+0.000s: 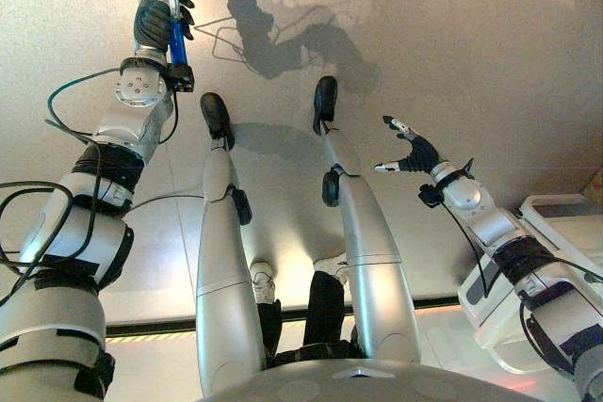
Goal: Raise the hospital bed
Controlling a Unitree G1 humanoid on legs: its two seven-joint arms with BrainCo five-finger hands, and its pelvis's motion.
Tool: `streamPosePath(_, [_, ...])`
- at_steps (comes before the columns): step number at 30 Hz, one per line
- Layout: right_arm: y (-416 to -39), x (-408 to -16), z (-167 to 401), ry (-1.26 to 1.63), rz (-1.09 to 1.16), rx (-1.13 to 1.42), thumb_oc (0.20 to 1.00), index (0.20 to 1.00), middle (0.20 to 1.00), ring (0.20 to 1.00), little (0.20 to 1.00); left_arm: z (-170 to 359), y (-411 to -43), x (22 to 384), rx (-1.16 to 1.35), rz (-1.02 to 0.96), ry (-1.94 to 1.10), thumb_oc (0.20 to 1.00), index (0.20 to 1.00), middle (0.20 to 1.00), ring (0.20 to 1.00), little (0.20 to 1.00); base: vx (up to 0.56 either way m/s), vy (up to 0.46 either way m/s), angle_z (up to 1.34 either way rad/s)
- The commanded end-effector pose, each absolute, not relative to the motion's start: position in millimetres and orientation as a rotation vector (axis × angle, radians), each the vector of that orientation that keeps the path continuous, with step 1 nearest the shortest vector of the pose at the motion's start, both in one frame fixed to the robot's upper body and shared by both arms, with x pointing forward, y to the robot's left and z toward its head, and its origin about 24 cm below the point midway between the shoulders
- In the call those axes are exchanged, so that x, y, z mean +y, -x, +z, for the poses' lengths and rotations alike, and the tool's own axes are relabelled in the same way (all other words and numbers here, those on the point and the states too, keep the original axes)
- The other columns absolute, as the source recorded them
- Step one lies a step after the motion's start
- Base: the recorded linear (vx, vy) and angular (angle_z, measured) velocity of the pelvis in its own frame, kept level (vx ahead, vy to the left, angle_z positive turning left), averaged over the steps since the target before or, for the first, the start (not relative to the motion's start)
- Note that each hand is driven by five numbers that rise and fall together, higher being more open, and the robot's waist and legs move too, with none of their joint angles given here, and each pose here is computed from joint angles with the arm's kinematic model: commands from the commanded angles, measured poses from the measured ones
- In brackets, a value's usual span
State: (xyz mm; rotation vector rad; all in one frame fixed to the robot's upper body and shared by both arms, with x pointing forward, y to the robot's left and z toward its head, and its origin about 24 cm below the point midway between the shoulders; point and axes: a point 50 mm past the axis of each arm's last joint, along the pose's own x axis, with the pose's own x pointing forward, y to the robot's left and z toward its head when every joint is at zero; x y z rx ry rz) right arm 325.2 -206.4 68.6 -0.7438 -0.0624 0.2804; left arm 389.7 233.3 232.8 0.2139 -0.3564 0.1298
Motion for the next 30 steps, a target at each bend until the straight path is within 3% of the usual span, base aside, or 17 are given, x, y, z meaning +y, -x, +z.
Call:
streamPosePath(1, [-329,-210,74,0.766,0.272,-0.058,1.000,1.000,1.000,1.000,1.000,233,-382,148,-0.476,-0.198,-0.279,0.200,0.200,0.200,0.200,0.200,0.00,0.000,0.00])
streamPosePath(8, [-329,-210,71,0.759,0.268,-0.046,1.000,1.000,1.000,1.000,1.000,229,-383,145,-0.462,-0.200,-0.280,0.200,0.200,0.200,0.200,0.200,0.00,0.000,0.00])
streamPosePath(9, [-330,-209,72,0.760,0.270,-0.050,1.000,1.000,1.000,1.000,1.000,228,-384,145,-0.457,-0.199,-0.280,0.501,0.501,0.501,0.501,0.501,0.00,0.000,0.00])
streamPosePath(10, [-329,-209,72,0.760,0.271,-0.049,1.000,1.000,1.000,1.000,1.000,227,-384,145,-0.453,-0.198,-0.281,0.934,0.934,0.934,0.934,0.934,0.00,0.000,0.00])
streamPosePath(11, [-330,-209,72,0.760,0.270,-0.051,1.000,1.000,1.000,1.000,1.000,226,-384,146,-0.448,-0.191,-0.284,1.000,1.000,1.000,1.000,1.000,0.00,0.000,0.00])
streamPosePath(30, [-333,-208,73,0.761,0.271,-0.044,1.000,1.000,1.000,1.000,1.000,220,-389,153,-0.413,-0.160,-0.320,1.000,1.000,1.000,1.000,1.000,0.00,0.000,0.00])
